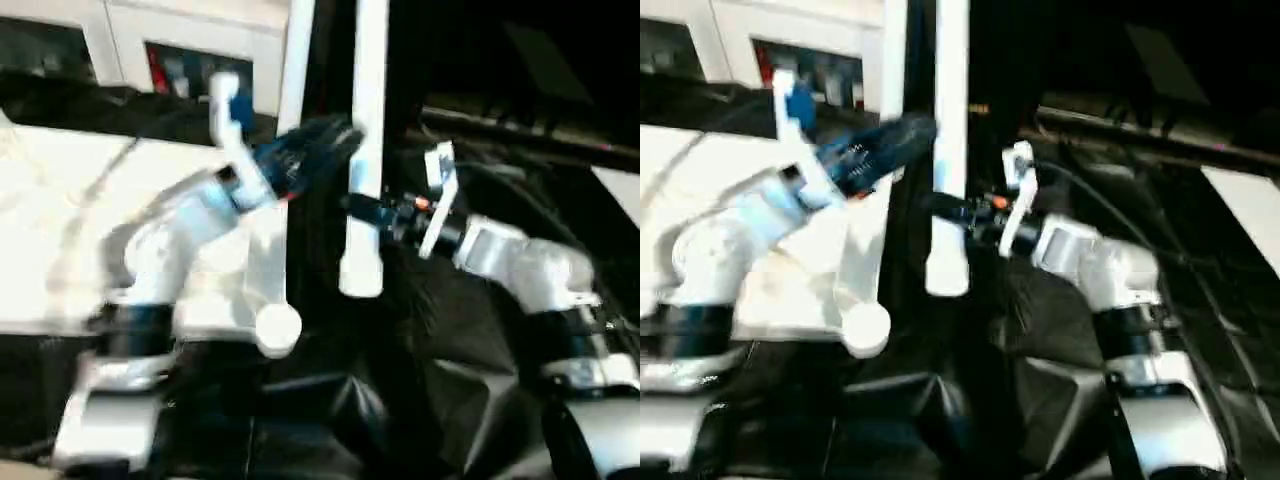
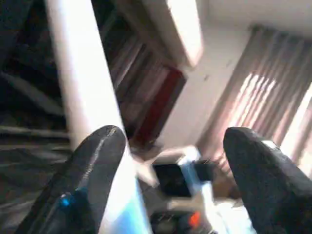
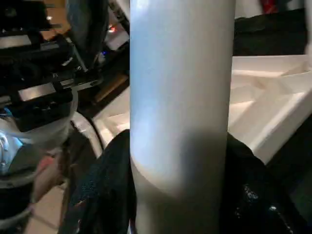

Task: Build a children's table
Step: Insert table leg to table base

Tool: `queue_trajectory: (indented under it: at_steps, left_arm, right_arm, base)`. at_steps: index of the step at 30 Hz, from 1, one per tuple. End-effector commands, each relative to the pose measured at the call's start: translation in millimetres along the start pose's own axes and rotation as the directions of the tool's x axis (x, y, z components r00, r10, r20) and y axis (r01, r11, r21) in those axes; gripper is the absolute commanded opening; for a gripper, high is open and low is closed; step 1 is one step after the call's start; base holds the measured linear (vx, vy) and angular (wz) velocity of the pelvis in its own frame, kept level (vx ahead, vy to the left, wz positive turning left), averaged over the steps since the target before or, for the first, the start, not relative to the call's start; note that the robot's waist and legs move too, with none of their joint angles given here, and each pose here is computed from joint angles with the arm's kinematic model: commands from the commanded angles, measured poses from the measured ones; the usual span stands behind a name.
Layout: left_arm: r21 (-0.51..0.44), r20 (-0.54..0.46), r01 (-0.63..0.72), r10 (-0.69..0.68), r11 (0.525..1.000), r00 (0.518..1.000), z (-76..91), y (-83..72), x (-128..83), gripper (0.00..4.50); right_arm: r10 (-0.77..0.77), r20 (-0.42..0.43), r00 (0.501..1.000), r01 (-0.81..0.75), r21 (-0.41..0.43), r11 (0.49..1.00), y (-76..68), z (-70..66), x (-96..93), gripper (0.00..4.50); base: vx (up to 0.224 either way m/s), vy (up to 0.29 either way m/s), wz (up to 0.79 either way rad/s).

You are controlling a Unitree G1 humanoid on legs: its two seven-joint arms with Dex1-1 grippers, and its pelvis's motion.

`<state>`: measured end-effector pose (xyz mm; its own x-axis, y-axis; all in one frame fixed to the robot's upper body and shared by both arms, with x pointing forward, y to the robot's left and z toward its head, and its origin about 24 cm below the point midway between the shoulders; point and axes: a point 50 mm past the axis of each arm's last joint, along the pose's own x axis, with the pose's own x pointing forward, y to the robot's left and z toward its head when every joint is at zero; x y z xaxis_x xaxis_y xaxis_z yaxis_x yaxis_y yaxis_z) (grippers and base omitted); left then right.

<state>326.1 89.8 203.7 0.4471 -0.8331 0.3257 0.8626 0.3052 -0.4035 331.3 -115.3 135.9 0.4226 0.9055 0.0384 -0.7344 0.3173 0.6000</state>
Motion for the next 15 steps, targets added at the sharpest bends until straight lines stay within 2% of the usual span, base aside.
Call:
queue_trajectory:
  at_steps: [1,2,4,6,9,10,15]
  left_arm:
    - [-0.030,-0.019,-0.008,0.007,1.000,1.000,-1.6,-2.5,7,4.10]
    - [-0.038,-0.076,-0.061,0.058,0.997,0.995,-12.5,2.1,9,4.11]
    - [-0.043,-0.094,-0.080,0.075,0.996,0.993,-15.4,3.2,9,4.11]
    - [-0.042,-0.126,-0.111,0.105,0.993,0.986,-20.8,5.5,9,4.44]
    - [-0.042,-0.148,-0.132,0.124,0.990,0.981,-24.6,6.0,11,4.50]
    - [-0.003,-0.172,-0.168,0.165,0.986,0.971,-27.2,8.4,13,4.50]
    - [0.051,-0.211,-0.263,0.268,0.964,0.940,-35.0,16.4,15,4.50]
  right_arm:
    - [0.001,0.010,1.000,-0.001,0.000,1.000,2.7,3.8,-4.5,1.83]
    - [0.004,0.002,1.000,-0.004,0.005,1.000,5.2,1.4,-4.7,1.83]
    - [0.005,-0.002,1.000,-0.005,0.009,1.000,6.7,0.9,-5.1,1.83]
    - [0.001,-0.011,1.000,-0.001,0.002,1.000,9.2,-0.1,-6.0,1.83]
    - [0.008,-0.014,1.000,-0.008,-0.009,1.000,13.2,-0.1,-7.0,1.83]
    - [0.006,-0.023,1.000,-0.007,-0.042,0.999,15.6,0.0,-7.2,1.83]
    - [-0.001,-0.012,1.000,0.000,-0.072,0.997,19.9,1.0,-4.1,1.83]
  base:
    - [0.000,0.000,0.00]
    - [0.000,0.000,0.00]
    - [0.000,0.000,0.00]
    - [0.000,0.000,0.00]
    - [0.000,0.000,0.00]
    - [0.000,0.000,0.00]
    - [0.000,0.000,0.00]
